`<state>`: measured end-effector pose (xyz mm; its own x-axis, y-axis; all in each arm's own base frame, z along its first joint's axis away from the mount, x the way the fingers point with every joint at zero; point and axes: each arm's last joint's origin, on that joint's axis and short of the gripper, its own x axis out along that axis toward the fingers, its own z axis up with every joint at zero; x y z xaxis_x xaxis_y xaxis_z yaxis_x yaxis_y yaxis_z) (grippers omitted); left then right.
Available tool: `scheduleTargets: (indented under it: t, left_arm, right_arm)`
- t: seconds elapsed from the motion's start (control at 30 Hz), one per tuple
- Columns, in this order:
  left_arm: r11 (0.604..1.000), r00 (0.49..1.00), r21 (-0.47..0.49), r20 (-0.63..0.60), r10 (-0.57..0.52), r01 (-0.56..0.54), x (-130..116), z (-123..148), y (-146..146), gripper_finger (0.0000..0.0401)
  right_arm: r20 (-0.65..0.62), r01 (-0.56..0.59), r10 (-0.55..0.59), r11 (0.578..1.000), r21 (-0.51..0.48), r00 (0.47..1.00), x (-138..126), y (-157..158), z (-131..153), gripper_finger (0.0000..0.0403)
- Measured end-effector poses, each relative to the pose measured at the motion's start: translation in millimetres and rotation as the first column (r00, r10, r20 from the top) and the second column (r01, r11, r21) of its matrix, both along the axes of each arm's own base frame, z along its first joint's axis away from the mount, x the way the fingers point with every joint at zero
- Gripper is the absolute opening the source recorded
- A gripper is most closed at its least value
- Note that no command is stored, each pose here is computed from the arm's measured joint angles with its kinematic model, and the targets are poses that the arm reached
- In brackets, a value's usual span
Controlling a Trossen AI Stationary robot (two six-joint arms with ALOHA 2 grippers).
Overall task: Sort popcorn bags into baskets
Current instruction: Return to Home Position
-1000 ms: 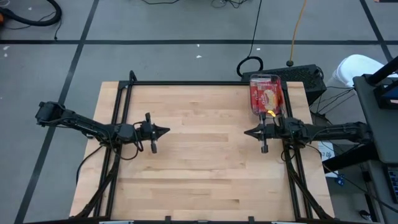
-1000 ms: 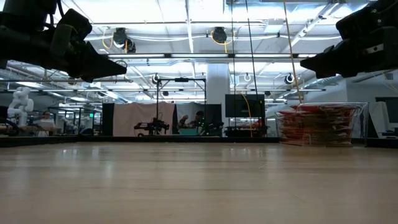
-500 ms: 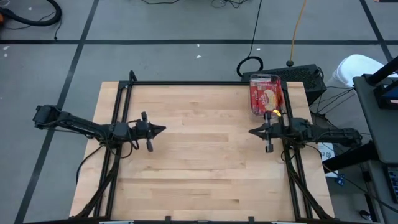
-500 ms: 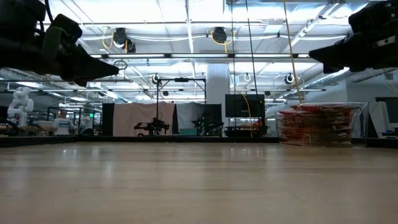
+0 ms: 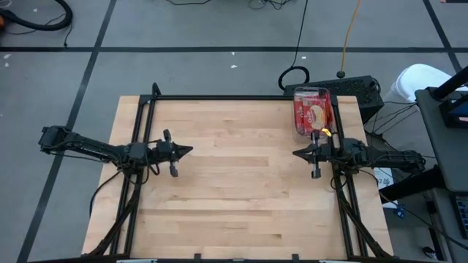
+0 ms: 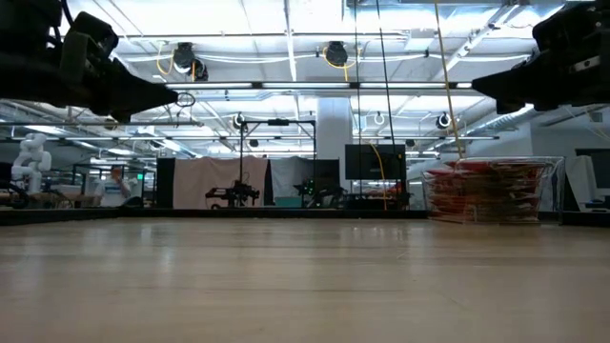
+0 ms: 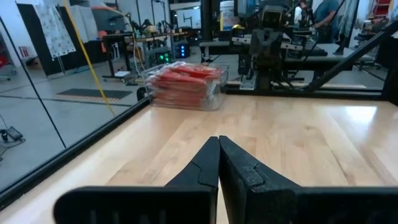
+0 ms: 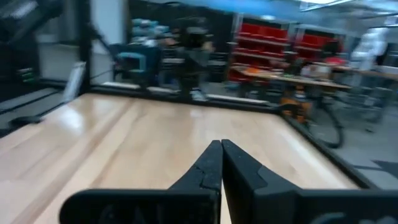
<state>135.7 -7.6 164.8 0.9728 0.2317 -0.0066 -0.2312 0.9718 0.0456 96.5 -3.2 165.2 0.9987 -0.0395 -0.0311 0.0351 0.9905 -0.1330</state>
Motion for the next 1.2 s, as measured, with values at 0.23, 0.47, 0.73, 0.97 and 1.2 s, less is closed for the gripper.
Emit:
scheduleTargets:
  t: [0.23, 0.47, 0.73, 0.97, 1.2]
  left_arm:
    - [1.0, 1.0, -0.01, 0.0, -0.001, 0.001, -2.7, 0.7, 0.3, 0.0006]
    - [1.0, 1.0, -0.022, 0.005, -0.001, 0.001, -2.9, 0.9, 0.3, 0.0004]
    - [1.0, 1.0, -0.019, 0.005, -0.003, 0.003, -2.9, 1.0, 0.3, 0.0011]
    - [0.998, 0.999, 0.033, 0.007, -0.052, 0.052, -3.8, 2.8, -1.0, 0.0008]
    - [0.997, 0.998, 0.059, 0.021, -0.057, 0.055, -10.8, 6.2, -0.1, 0.0004]
  right_arm:
    - [0.076, 0.062, -0.063, 0.998, 0.022, 0.995, 0.2, 0.3, 6.1, 0.0]
    - [0.059, 0.003, -0.006, 0.999, 0.044, 0.998, 0.4, 8.9, 4.5, 0.0]
    - [0.051, -0.066, 0.065, 0.997, 0.026, 0.997, 0.4, 13.7, 3.8, 0.0]
    - [0.053, -0.076, 0.075, 0.997, 0.015, 0.996, 0.3, 13.9, 4.1, 0.0]
    - [0.054, -0.076, 0.075, 0.997, 0.016, 0.996, 0.3, 14.0, 4.2, 0.0]
